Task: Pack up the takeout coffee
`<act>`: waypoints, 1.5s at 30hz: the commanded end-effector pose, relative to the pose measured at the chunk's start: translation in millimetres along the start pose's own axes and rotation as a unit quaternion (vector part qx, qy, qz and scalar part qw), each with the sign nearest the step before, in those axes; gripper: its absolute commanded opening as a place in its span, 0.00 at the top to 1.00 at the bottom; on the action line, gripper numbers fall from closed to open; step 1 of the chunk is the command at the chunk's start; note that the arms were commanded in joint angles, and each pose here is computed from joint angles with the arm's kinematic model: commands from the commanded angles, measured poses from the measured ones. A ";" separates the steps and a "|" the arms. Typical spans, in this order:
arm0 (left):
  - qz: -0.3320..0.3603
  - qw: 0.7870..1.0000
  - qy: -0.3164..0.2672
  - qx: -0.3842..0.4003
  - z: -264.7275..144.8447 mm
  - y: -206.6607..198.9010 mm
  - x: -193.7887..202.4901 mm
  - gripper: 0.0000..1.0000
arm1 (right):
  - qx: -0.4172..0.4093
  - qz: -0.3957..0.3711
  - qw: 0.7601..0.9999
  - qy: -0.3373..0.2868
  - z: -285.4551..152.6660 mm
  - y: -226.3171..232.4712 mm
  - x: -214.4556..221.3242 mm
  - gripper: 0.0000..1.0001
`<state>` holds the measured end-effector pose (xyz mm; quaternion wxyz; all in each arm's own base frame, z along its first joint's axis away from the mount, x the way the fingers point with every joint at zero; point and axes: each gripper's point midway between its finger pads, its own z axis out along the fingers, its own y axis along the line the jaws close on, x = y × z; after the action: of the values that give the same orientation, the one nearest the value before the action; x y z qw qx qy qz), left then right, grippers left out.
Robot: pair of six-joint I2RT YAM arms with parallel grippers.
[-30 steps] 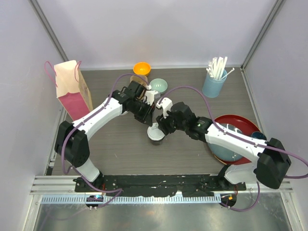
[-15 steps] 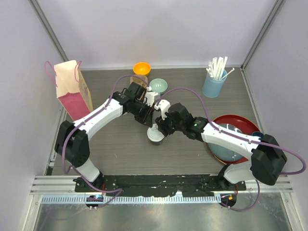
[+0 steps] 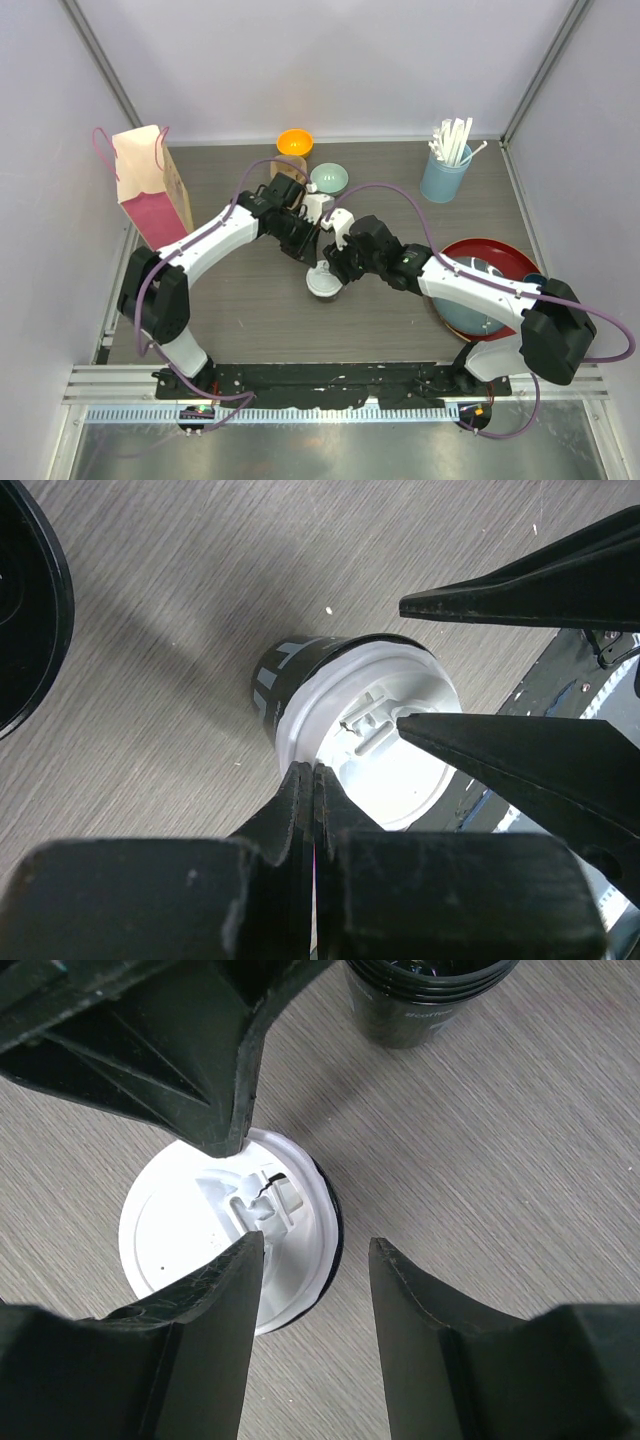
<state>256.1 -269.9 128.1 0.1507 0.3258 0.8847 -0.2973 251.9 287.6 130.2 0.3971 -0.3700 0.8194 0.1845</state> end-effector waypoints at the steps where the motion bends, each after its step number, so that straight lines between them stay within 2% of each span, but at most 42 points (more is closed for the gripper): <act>1: 0.003 1.000 -0.002 0.018 5.0 -3.0 -2.5 1.00 | -0.001 0.006 1.000 -0.015 -0.7 1.1 -9.8 0.48; 8: 0.002 1.000 -0.004 0.022 3.5 -6.0 -4.7 1.00 | 0.002 0.009 1.000 -0.005 -1.9 0.2 -1.8 0.48; 20: 0.006 0.999 -0.015 0.044 -8.4 -21.9 -12.5 1.00 | -0.002 0.019 0.999 -0.025 -14.7 2.3 -20.9 0.48; 29: 0.016 0.999 -0.014 0.046 -10.2 -26.7 -12.9 1.00 | 0.000 0.020 1.000 -0.018 -16.5 1.8 -17.5 0.49; 42: 0.015 0.999 0.003 0.051 1.7 -24.5 -5.1 1.00 | -0.002 0.025 1.000 -0.010 -15.5 2.7 -9.0 0.48; 45: 0.018 0.998 0.001 0.052 0.5 -25.6 -7.5 0.96 | -0.002 0.023 1.000 -0.014 -16.7 2.6 -10.6 0.48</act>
<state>243.9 -279.4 127.4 0.1277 0.3366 0.8768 -0.3188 241.8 278.5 123.4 0.3717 -0.3593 0.8366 0.1814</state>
